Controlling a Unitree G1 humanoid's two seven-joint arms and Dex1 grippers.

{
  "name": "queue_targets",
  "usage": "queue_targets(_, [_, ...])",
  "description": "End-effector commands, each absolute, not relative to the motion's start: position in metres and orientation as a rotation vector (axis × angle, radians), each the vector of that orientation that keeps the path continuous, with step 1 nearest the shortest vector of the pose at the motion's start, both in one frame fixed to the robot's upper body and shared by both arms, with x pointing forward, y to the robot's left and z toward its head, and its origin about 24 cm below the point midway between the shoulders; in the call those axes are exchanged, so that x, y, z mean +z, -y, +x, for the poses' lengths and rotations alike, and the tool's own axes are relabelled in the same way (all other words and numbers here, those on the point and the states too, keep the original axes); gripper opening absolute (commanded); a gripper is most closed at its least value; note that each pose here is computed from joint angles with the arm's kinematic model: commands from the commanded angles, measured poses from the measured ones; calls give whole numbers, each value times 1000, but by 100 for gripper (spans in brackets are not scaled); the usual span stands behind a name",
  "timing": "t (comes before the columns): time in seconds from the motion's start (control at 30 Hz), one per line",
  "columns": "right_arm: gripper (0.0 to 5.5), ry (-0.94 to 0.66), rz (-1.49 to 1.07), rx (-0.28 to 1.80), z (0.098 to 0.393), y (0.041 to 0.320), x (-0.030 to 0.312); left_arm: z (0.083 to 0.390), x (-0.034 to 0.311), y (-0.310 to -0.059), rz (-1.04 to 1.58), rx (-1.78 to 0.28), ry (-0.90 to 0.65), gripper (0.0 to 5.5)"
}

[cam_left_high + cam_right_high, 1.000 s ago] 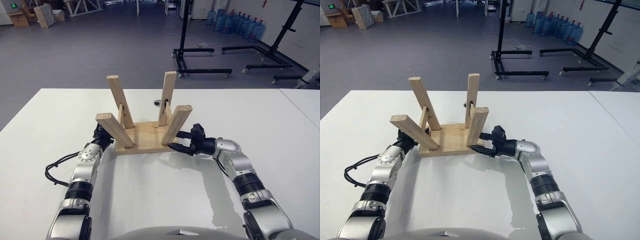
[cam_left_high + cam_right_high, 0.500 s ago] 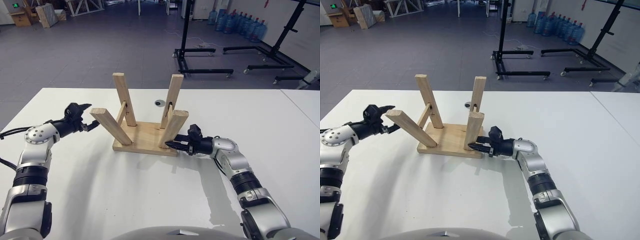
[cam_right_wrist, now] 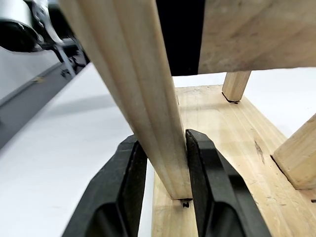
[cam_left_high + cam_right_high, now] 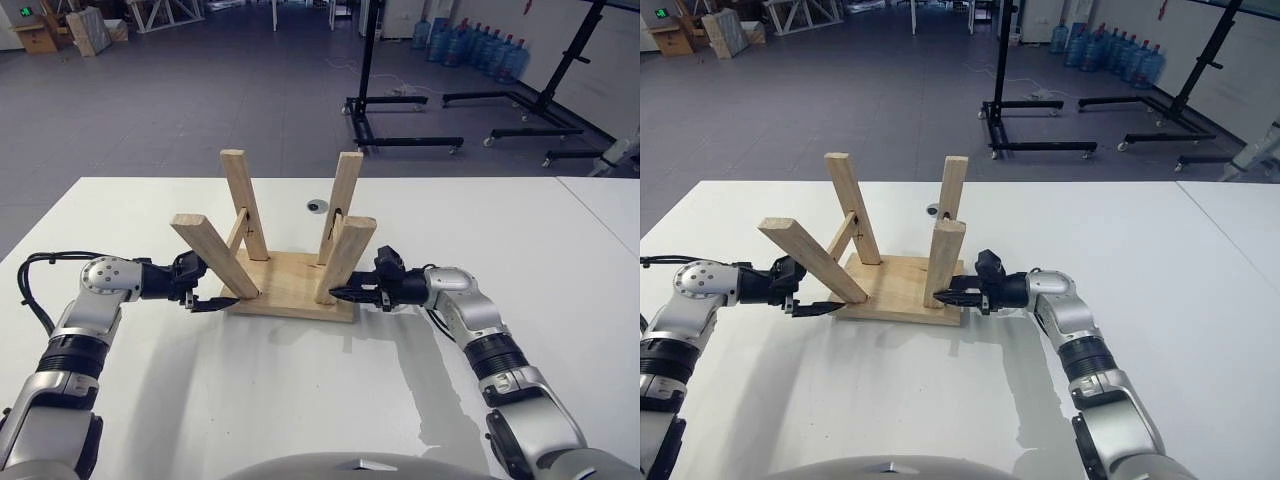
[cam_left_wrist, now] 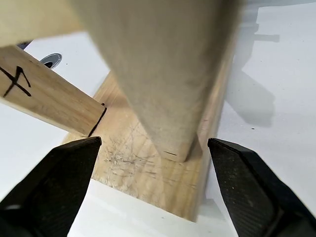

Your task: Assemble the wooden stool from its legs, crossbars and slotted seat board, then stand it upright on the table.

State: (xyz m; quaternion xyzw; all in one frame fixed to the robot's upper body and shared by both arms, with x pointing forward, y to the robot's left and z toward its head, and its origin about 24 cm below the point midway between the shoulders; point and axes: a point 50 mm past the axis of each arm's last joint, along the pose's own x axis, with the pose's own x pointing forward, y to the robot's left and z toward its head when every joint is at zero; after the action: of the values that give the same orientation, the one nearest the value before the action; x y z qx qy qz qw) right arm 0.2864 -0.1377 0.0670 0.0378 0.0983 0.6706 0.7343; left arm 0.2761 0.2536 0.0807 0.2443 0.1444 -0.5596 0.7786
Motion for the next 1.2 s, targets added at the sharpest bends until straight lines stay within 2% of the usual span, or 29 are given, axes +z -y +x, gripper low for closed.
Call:
queue_targets(0.03, [111, -377, 262, 1529, 270, 149, 77, 251, 101, -283, 488, -1208, -382, 396])
queue_targets(0.13, [111, -496, 411, 1560, 257, 161, 94, 232, 128, -286, 407, -1245, -330, 396])
queue_targets(0.23, [110, -634, 539, 1584, 247, 172, 110, 227, 148, -285, 350, -1197, -242, 396])
queue_targets(0.4, [105, -905, 866, 1458, 247, 189, 126, 211, 127, -274, 358, -1149, -297, 396])
queue_targets(0.5, [103, -996, 957, 1385, 242, 199, 126, 196, 105, -276, 568, -1199, -482, 396])
queue_targets(0.53, [103, -1010, 959, 1356, 243, 200, 124, 191, 104, -272, 615, -1241, -496, 396])
queue_targets(0.73, [102, -981, 967, 1317, 249, 191, 111, 185, 111, -225, 655, -1413, -348, 396])
queue_targets(0.97, [102, -910, 963, 1299, 252, 180, 93, 184, 108, -206, 580, -1457, -333, 396])
queue_targets(1.17, [102, -864, 925, 1337, 255, 179, 94, 195, 85, -205, 494, -1405, -401, 309])
queue_targets(1.2, [139, -865, 926, 1343, 255, 179, 95, 196, 82, -204, 502, -1398, -411, 295])
